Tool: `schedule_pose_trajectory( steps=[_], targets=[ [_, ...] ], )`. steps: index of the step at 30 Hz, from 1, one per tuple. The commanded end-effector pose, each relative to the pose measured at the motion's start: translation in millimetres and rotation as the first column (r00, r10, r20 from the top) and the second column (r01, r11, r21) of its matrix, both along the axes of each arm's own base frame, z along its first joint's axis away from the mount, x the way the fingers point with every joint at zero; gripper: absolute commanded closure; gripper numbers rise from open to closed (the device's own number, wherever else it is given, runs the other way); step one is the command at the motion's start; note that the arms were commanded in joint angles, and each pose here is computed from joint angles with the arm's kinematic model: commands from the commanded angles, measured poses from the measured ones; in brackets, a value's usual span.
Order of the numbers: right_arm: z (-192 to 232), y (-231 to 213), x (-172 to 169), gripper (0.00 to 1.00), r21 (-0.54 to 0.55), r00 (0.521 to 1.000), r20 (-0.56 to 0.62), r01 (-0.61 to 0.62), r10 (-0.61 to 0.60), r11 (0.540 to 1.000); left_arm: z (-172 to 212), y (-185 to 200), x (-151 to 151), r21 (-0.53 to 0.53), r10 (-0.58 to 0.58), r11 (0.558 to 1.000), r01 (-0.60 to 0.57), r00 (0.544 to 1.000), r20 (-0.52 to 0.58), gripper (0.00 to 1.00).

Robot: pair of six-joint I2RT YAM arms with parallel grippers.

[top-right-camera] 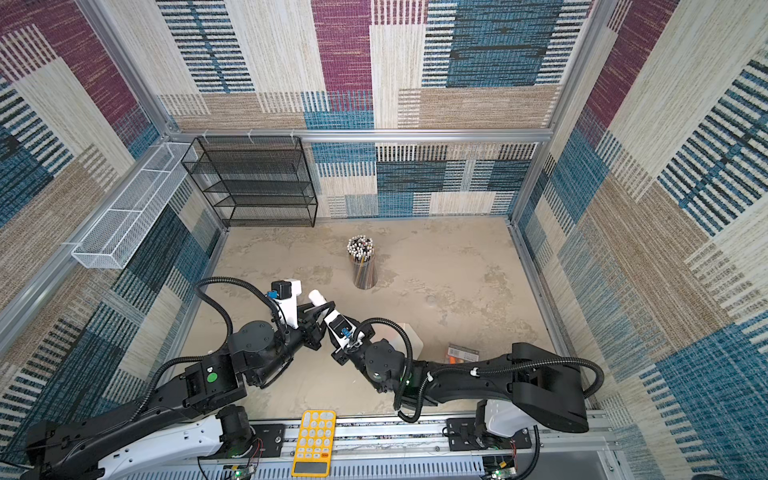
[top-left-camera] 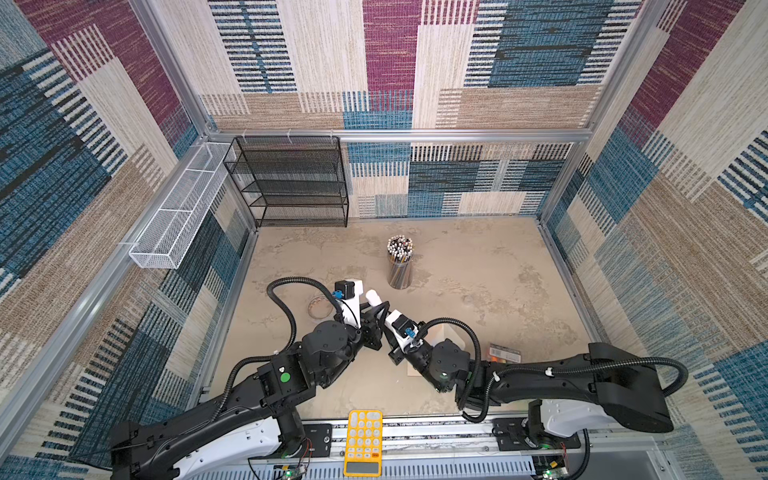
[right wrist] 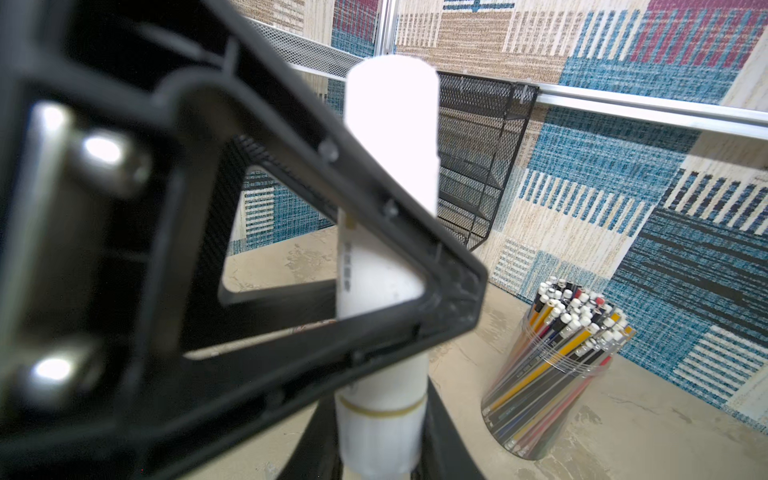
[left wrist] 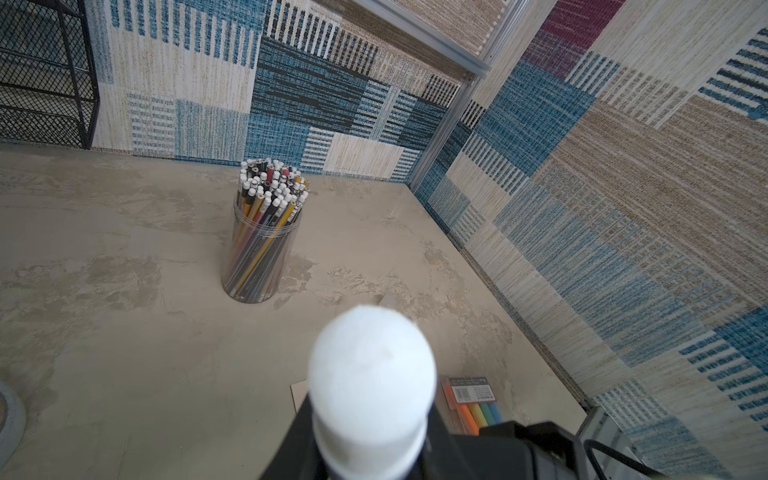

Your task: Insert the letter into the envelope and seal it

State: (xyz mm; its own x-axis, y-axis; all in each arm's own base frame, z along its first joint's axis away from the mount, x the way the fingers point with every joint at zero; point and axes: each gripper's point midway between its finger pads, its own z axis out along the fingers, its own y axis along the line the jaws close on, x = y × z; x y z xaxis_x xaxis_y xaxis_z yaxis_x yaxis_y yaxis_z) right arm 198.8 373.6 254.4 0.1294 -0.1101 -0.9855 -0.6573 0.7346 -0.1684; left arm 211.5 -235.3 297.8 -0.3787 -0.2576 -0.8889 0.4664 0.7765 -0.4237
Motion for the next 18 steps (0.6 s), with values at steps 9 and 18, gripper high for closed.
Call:
schedule_pose_trajectory(
  steps=[9,18],
  targets=[
    [25.5,9.2,-33.6,0.83,0.08,0.971,-0.064,-0.223,0.228,0.971,-19.9,-13.5,-26.0,0.044,-0.178,0.982,0.181,0.982,-0.064,1.0],
    [38.5,2.1,-89.0,0.86,0.145,0.841,-0.159,-0.498,0.517,0.855,-33.0,-16.2,-77.0,0.002,-0.437,0.899,0.438,0.897,-0.066,1.0]
  ],
)
